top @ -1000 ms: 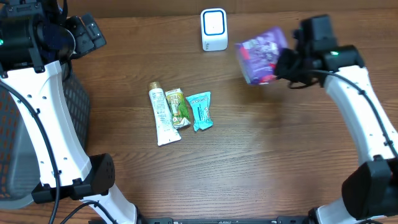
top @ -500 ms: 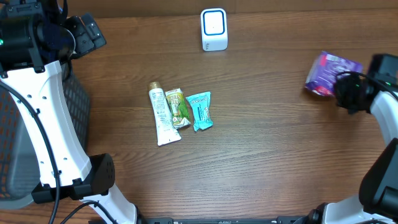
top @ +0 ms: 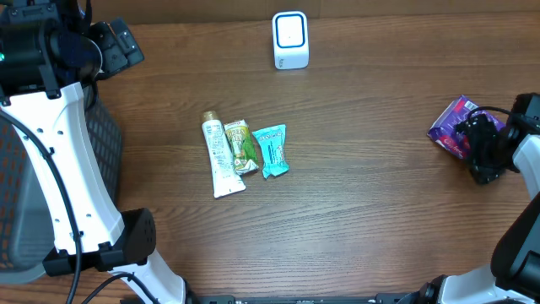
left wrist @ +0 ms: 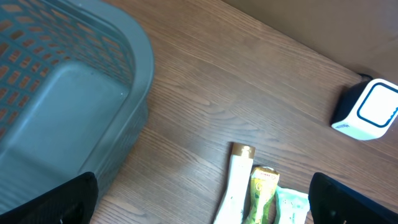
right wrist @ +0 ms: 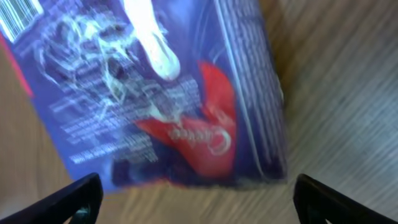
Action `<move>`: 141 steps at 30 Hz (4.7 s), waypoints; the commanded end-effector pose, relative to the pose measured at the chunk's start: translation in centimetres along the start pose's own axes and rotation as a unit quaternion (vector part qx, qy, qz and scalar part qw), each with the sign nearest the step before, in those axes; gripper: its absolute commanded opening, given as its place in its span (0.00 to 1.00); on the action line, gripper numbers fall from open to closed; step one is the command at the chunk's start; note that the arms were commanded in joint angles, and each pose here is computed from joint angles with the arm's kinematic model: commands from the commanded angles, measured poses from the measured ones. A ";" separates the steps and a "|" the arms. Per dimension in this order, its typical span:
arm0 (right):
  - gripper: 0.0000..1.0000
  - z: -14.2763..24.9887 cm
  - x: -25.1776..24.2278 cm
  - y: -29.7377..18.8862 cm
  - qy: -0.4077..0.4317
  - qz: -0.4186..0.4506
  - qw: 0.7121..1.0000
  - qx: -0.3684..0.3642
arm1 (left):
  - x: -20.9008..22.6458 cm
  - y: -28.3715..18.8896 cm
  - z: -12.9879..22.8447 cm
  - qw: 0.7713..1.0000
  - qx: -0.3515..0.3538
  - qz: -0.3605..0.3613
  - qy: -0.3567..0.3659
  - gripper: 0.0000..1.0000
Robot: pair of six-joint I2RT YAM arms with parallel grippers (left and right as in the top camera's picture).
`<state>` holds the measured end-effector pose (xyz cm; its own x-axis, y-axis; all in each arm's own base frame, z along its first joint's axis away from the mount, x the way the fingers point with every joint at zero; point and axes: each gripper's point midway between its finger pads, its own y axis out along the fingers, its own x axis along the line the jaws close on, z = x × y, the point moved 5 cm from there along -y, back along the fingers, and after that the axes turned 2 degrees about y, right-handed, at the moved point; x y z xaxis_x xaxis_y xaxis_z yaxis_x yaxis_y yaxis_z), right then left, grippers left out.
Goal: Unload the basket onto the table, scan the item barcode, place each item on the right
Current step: 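Carry the purple pack to the table's right side and release it, then grasp the mint-green wipes pack with the right gripper, then turn the mint-green pack over and set it back on the table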
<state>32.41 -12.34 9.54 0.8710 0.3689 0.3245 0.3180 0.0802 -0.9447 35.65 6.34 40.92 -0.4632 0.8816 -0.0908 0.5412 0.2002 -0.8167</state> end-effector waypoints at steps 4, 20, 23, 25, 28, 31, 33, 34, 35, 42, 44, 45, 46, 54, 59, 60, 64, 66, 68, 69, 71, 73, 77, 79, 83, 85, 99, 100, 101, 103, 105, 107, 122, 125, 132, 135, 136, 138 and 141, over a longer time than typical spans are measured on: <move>1.00 -0.2 5.4 -8.0 -0.122 -0.067 0.989 -0.055 | 0.1 0.2 0.0 1.000 0.004 0.000 -0.008 0.99; 1.00 22.4 17.6 -6.4 -0.472 -0.201 0.851 0.110 | 0.1 0.2 0.0 1.000 0.004 0.000 -0.008 0.99; 1.00 26.4 18.0 -3.8 -0.496 -0.192 0.834 0.145 | 0.1 0.2 0.0 1.000 0.004 0.000 -0.008 1.00; 1.00 29.1 17.9 -2.2 -0.512 -0.194 0.817 0.179 | 0.1 0.2 0.0 1.000 0.004 0.000 -0.008 1.00; 1.00 31.9 17.6 0.0 -0.528 -0.188 0.801 0.209 | 0.1 0.2 0.0 1.000 0.004 0.000 -0.008 0.99; 0.89 33.3 17.4 2.1 -0.527 -0.179 0.801 0.222 | 0.1 0.2 0.0 1.000 0.004 0.000 -0.008 0.99; 0.86 33.6 17.4 3.3 -0.528 -0.175 0.800 0.225 | 0.1 0.2 0.0 1.000 0.004 0.000 -0.008 1.00; 0.85 33.7 17.3 4.0 -0.523 -0.171 0.804 0.228 | 0.1 0.2 0.0 1.000 0.004 0.000 -0.008 0.99; 0.84 33.7 17.1 4.8 -0.518 -0.165 0.807 0.231 | 0.1 0.2 0.0 1.000 0.004 0.000 -0.008 0.99; 0.83 34.8 16.5 7.9 -0.501 -0.163 0.806 0.270 | 0.1 0.2 0.0 1.000 0.004 0.000 -0.008 1.00; 0.83 35.2 16.3 8.6 -0.503 -0.161 0.804 0.272 | 0.1 0.2 0.0 1.000 0.004 0.000 -0.008 0.99; 0.83 35.4 16.3 8.7 -0.499 -0.159 0.806 0.274 | 0.1 0.2 0.0 1.000 0.004 0.000 -0.008 1.00; 0.83 35.6 16.1 9.2 -0.493 -0.154 0.811 0.275 | 0.1 0.2 0.0 1.000 0.004 0.000 -0.008 1.00; 0.60 36.2 15.0 11.5 -0.458 -0.116 0.835 0.280 | 0.1 0.2 0.0 1.000 0.004 0.000 -0.008 1.00; 0.23 35.8 15.1 11.5 -0.436 -0.110 0.848 0.282 | 0.1 0.2 0.0 1.000 0.004 0.000 -0.008 0.99; 0.17 35.8 15.1 11.5 -0.435 -0.110 0.848 0.282 | 0.1 0.2 0.0 1.000 0.004 0.000 -0.008 0.99; 0.04 35.5 15.3 11.3 -0.427 -0.119 0.846 0.296 | 0.1 0.2 0.0 1.000 0.004 0.000 -0.008 1.00; 0.04 35.2 15.6 10.8 -0.425 -0.123 0.846 0.297 | 0.1 0.2 0.0 1.000 0.004 0.000 -0.008 0.99; 0.04 34.5 16.1 9.7 -0.431 -0.133 0.845 0.289 | 0.1 0.2 0.0 1.000 0.004 0.000 -0.008 1.00; 0.04 34.1 16.5 9.0 -0.440 -0.142 0.841 0.281 | 0.1 0.2 0.0 1.000 0.004 0.000 -0.008 1.00; 0.04 32.8 17.0 7.5 -0.449 -0.140 0.848 0.246 | 0.1 0.2 0.0 1.000 0.004 0.000 -0.008 1.00; 0.04 31.4 17.4 5.7 -0.469 -0.131 0.852 0.193 | 0.1 0.2 0.0 1.000 0.004 0.000 -0.008 1.00; 0.04 27.7 17.6 1.4 -0.506 -0.066 0.859 0.028 | 0.1 0.2 0.0 1.000 0.004 0.000 -0.008 0.99; 0.04 26.1 17.2 -0.3 -0.514 -0.017 0.855 -0.063 | 0.1 0.2 0.0 1.000 0.004 0.000 -0.008 0.99; 0.04 23.7 15.8 -1.6 -0.531 0.107 0.810 -0.223 | 0.1 0.2 0.0 1.000 0.004 0.000 -0.008 1.00; 0.04 23.0 15.3 -1.4 -0.539 0.156 0.782 -0.270 | 0.1 0.2 0.0 1.000 0.004 0.000 -0.008 1.00; 0.06 25.3 13.5 3.1 -0.605 0.215 0.731 -0.230 | 0.1 0.2 0.0 1.000 0.004 0.000 -0.008 1.00; 0.07 26.4 13.3 3.5 -0.613 0.201 0.736 -0.205 | 0.1 0.2 0.0 1.000 0.004 0.000 -0.008 0.99; 0.10 27.1 13.1 3.7 -0.618 0.193 0.739 -0.188 | 0.1 0.2 0.0 1.000 0.004 0.000 -0.008 1.00; 0.22 28.9 12.7 4.1 -0.644 0.174 0.732 -0.139 | 0.1 0.2 0.0 1.000 0.004 0.000 -0.008 0.99; 0.39 30.2 12.3 4.4 -0.668 0.161 0.720 -0.103 | 0.1 0.2 0.0 1.000 0.004 0.000 -0.008 1.00; 0.48 31.1 12.1 4.4 -0.678 0.154 0.713 -0.089 | 0.1 0.2 0.0 1.000 0.004 0.000 -0.008 1.00; 0.63 34.0 16.8 -2.6 -0.652 -0.021 0.758 0.000 | 0.1 0.2 0.0 1.000 0.004 0.000 -0.008 1.00; 0.68 31.5 18.5 -5.4 -0.619 -0.070 0.782 0.002 | 0.1 0.2 0.0 1.000 0.004 0.000 -0.008 0.99; 0.04 26.2 18.1 -4.1 -0.546 -0.095 0.828 0.085 | 0.1 0.2 0.0 1.000 0.004 0.000 -0.008 0.99; 0.04 25.6 17.0 -2.1 -0.535 -0.078 0.835 0.102 | 0.1 0.2 0.0 1.000 0.004 0.000 -0.008 0.99; 0.04 25.5 16.6 -1.4 -0.534 -0.071 0.836 0.105 | 0.1 0.2 0.0 1.000 0.004 0.000 -0.008 0.99; 0.04 25.6 15.8 0.0 -0.533 -0.061 0.836 0.112 | 0.1 0.2 0.0 1.000 0.004 0.000 -0.008 1.00; 0.04 25.6 14.6 1.7 -0.533 -0.048 0.837 0.115 | 0.1 0.2 0.0 1.000 0.004 0.000 -0.008 0.99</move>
<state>36.87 16.72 12.94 -0.0179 0.9592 0.2822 0.2193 0.2792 -0.9349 35.65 6.33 40.92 -0.4630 0.8817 -0.0912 0.5416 0.1999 -0.8165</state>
